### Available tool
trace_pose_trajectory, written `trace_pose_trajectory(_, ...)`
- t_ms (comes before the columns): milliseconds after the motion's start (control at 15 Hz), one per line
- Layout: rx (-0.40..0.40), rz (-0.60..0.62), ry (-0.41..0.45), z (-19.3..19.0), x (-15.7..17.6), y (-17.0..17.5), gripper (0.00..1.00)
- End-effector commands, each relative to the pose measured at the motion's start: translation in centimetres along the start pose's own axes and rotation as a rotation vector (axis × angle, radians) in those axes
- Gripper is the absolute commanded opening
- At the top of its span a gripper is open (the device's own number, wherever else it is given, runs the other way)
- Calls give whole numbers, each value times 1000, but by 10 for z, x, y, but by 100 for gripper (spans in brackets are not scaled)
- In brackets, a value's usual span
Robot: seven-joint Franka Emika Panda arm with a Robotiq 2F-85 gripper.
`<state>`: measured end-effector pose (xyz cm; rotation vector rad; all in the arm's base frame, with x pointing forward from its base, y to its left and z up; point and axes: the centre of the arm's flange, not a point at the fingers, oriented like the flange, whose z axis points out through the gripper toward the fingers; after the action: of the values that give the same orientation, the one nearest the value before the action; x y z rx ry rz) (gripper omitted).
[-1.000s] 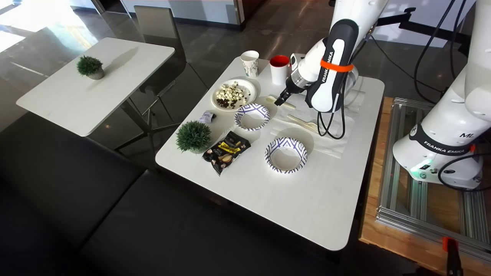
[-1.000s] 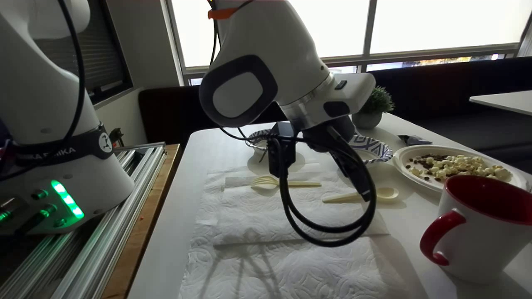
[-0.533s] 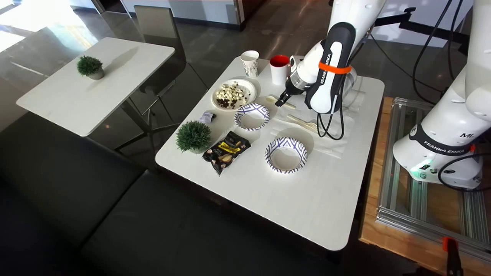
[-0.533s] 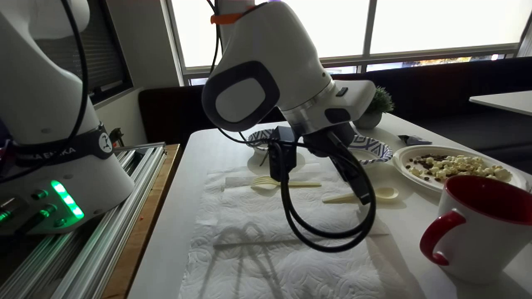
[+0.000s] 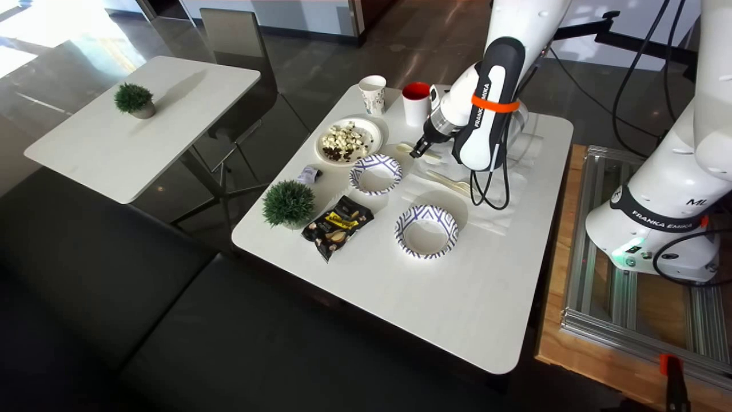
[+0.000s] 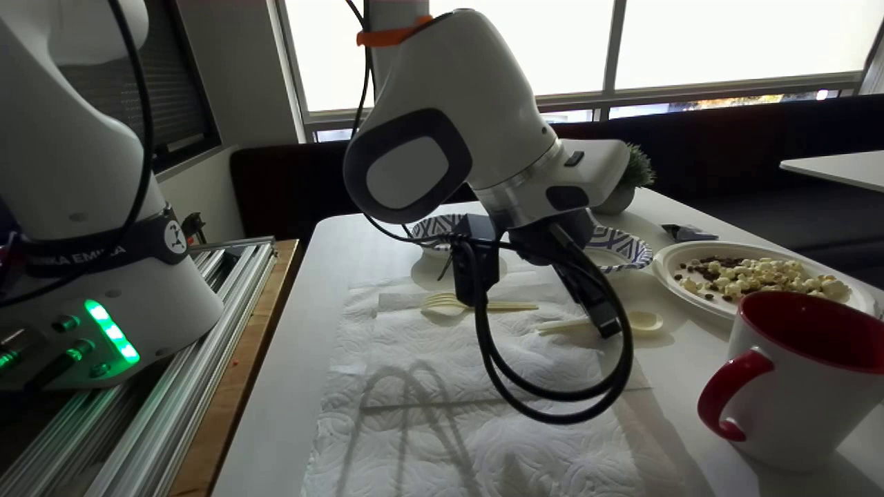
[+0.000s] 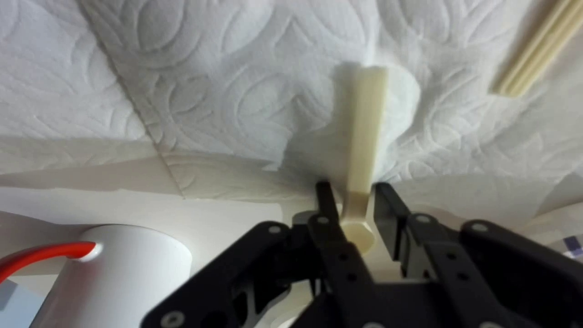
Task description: Pick up the spoon from the table and scoop some of the contents in the bowl and pour them in the other bowl
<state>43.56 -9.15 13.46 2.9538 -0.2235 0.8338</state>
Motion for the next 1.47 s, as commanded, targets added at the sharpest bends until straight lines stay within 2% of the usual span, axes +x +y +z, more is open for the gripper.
trace_pose_trajectory(0, -5, -9, 2, 3, 0, 1, 5)
trace_pose_trajectory(133, -13, -12, 5, -1, 1, 2, 0)
trace_pose_trajectory(333, -25, -18, 3, -2, 1, 4, 3)
trace_pose_trajectory(400, -30, -21, 3, -2, 0, 5, 29)
trace_pose_trajectory(467, -32, -20, 2, -2, 0, 6, 39)
trace_pose_trajectory(600, -34, -23, 7, -5, 0, 7, 51)
trace_pose_trajectory(800, -36, -28, 14, -11, 0, 6, 54)
trace_pose_trajectory(1067, -31, -36, 15, -13, 0, 2, 40)
trace_pose_trajectory(1133, -30, -38, 16, -13, 0, 2, 41)
trace_pose_trajectory(1200, -32, -39, 17, -13, 0, 1, 38)
trace_pose_trajectory(1267, -32, -41, 17, -13, 0, 1, 33)
trace_pose_trajectory(1400, -33, -43, 16, -12, 0, 2, 14)
